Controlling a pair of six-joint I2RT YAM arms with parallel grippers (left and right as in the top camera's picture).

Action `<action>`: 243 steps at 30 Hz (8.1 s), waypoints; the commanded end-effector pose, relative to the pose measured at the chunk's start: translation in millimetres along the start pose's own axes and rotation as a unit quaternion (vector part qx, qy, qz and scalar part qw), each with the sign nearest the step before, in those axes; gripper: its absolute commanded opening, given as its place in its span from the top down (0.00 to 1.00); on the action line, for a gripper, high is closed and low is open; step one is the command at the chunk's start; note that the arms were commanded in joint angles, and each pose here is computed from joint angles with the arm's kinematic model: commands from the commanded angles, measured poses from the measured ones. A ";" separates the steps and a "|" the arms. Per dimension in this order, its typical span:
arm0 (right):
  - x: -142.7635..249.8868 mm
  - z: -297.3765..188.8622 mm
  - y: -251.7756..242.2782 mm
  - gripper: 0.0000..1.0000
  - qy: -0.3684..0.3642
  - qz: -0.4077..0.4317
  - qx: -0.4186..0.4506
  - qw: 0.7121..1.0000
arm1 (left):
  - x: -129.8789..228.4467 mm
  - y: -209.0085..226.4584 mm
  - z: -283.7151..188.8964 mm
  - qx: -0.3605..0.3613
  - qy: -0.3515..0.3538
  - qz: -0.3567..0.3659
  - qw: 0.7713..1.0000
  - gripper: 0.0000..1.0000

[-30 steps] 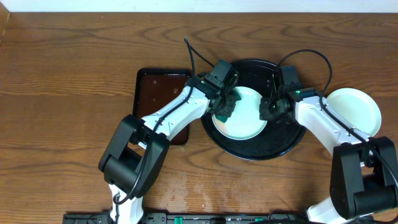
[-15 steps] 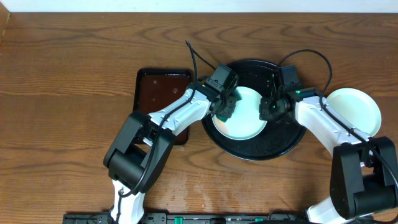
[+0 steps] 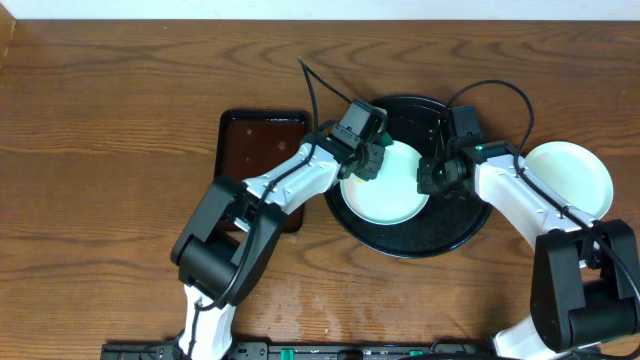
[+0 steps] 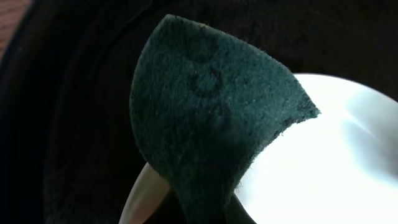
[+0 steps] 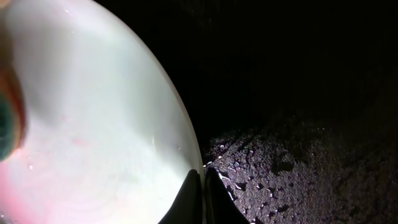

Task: Clean dirty plates on tray and stack at the side
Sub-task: 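Scrub the plate again with the sponge while the right gripper holds it, then move the sponge with the left gripper back over the small tray, then lift the plate with the right gripper and tilt it over the small tray, then carry the plate right and set it on the plate stack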

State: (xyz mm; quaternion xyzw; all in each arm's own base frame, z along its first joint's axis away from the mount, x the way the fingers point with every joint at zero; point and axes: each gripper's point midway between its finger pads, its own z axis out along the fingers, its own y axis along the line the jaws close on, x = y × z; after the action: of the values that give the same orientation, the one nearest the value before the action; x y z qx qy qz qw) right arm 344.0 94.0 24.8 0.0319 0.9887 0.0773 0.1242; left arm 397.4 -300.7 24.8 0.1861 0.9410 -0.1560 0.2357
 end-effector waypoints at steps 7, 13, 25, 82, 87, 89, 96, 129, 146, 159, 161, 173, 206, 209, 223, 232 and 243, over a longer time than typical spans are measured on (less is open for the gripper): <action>4.1 3.2 -1.3 0.99 0.008 -0.004 0.000 1.000 | -37.9 -6.4 -3.0 0.008 -0.076 0.005 0.997 0.92; 4.1 3.2 -1.5 0.99 0.008 -0.004 0.000 1.000 | -58.8 -15.3 -40.8 0.016 -0.101 -0.012 0.995 0.92; 3.7 3.2 -1.4 0.99 0.007 -0.004 0.000 1.000 | 26.1 6.7 -35.3 -0.028 0.057 -0.024 0.998 0.93; -5.2 8.4 -5.3 0.78 -0.011 -0.005 0.012 1.000 | -13.4 139.7 -191.5 -0.123 -0.079 -0.216 0.965 0.92; -3.0 22.4 -7.0 0.84 -0.001 -0.004 0.015 1.000 | 8.1 164.7 -192.9 -0.145 -0.048 -0.248 0.957 0.92; -1.4 30.1 -7.6 0.94 0.005 -0.004 0.015 1.000 | 8.4 166.3 -192.6 -0.146 -0.048 -0.249 0.956 0.92; -22.5 14.7 -0.2 0.99 -0.034 -0.010 0.004 0.999 | 15.4 169.2 -178.9 -0.149 -0.029 -0.252 0.956 0.92; -124.0 -170.6 47.9 0.99 -0.240 -0.055 -0.035 0.969 | 4.4 161.6 -246.6 -0.115 -0.098 -0.317 0.936 0.92; -117.4 -93.8 187.8 0.99 -0.259 -0.147 -0.086 0.951 | 36.9 187.3 -336.3 -0.195 -0.163 -0.355 0.900 0.92; -106.8 -119.6 262.6 0.99 -0.423 -0.342 0.123 0.830 | 55.5 205.1 -328.6 -0.252 -0.123 -0.363 0.889 0.92; -106.5 -135.2 269.6 0.99 -0.446 -0.370 0.166 0.798 | 55.9 205.7 -327.3 -0.253 -0.121 -0.363 0.889 0.92; -100.3 -187.1 296.3 0.99 -0.499 -0.432 0.266 0.703 | 57.4 208.3 -319.8 -0.254 -0.108 -0.365 0.889 0.92; -138.4 -170.4 202.3 0.99 -0.367 -0.113 -0.103 0.917 | 58.4 209.4 -311.0 -0.250 -0.095 -0.369 0.890 0.92; -153.5 -167.4 132.2 0.99 -0.310 -0.047 -0.122 0.942 | 59.7 211.2 -305.6 -0.251 -0.086 -0.370 0.890 0.92; -93.2 -149.5 -179.3 0.99 -0.143 0.246 0.072 0.956 | 41.3 199.6 -271.6 -0.176 -0.069 -0.347 0.918 0.92; -27.0 -134.2 -268.0 0.99 -0.100 0.356 0.137 0.919 | 47.3 208.6 -240.6 -0.175 -0.026 -0.337 0.925 0.92; 2.2 -93.4 -309.8 0.98 -0.137 0.383 0.183 0.895 | 45.6 207.1 -240.3 -0.169 -0.028 -0.334 0.927 0.92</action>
State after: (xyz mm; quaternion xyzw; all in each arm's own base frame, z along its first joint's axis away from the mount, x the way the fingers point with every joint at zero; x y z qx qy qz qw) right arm 311.6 -217.5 68.4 0.4359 0.8738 -0.0507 0.2096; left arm 353.5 -12.8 155.1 -0.1951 0.9543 -0.0649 0.2168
